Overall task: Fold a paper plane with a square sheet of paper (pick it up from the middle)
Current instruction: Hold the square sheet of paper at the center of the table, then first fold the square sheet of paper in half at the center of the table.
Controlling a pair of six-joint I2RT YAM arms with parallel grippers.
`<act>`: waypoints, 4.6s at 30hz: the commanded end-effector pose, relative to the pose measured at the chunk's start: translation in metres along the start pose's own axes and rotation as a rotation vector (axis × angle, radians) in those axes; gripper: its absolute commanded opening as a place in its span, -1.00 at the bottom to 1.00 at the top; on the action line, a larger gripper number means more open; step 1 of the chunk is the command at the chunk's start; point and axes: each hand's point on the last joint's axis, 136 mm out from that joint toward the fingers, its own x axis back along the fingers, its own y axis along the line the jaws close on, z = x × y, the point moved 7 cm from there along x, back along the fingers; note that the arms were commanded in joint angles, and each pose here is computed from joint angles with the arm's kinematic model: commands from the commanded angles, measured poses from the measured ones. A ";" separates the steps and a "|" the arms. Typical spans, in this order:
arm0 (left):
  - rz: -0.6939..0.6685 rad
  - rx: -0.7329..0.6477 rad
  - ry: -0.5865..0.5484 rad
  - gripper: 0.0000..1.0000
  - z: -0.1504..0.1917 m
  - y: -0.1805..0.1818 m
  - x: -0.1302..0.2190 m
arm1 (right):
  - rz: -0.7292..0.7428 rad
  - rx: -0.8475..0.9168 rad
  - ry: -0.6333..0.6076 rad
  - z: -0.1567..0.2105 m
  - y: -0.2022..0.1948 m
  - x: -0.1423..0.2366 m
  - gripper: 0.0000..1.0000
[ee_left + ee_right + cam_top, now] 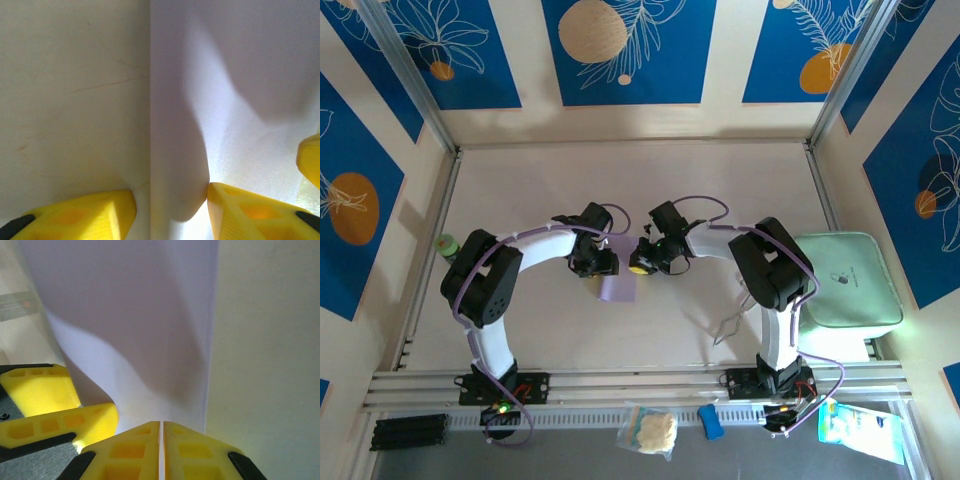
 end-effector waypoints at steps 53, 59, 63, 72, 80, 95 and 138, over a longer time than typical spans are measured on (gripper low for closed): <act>0.229 0.126 0.093 -0.78 -0.004 -0.004 -0.006 | 0.506 0.158 0.206 0.009 -0.080 -0.025 -0.87; 0.231 0.165 0.088 -0.79 0.005 0.017 -0.013 | 0.578 0.159 0.219 0.008 -0.087 -0.025 -0.89; 0.242 0.206 0.084 -0.77 0.014 0.033 -0.017 | 0.647 0.152 0.229 0.008 -0.095 -0.024 -0.89; 0.201 0.231 0.094 -0.70 0.035 0.064 -0.001 | 0.728 0.170 0.231 0.006 -0.103 -0.020 -0.91; 0.373 0.201 -0.074 -0.74 0.012 0.029 0.045 | 0.722 0.171 0.224 0.004 -0.099 -0.019 -0.91; 0.386 0.228 -0.136 -0.73 -0.022 0.012 0.011 | 0.719 0.170 0.239 0.006 -0.105 -0.025 -0.91; 0.217 0.357 -0.224 -0.74 -0.039 0.076 -0.003 | 0.802 0.161 0.270 0.011 -0.127 -0.026 -0.92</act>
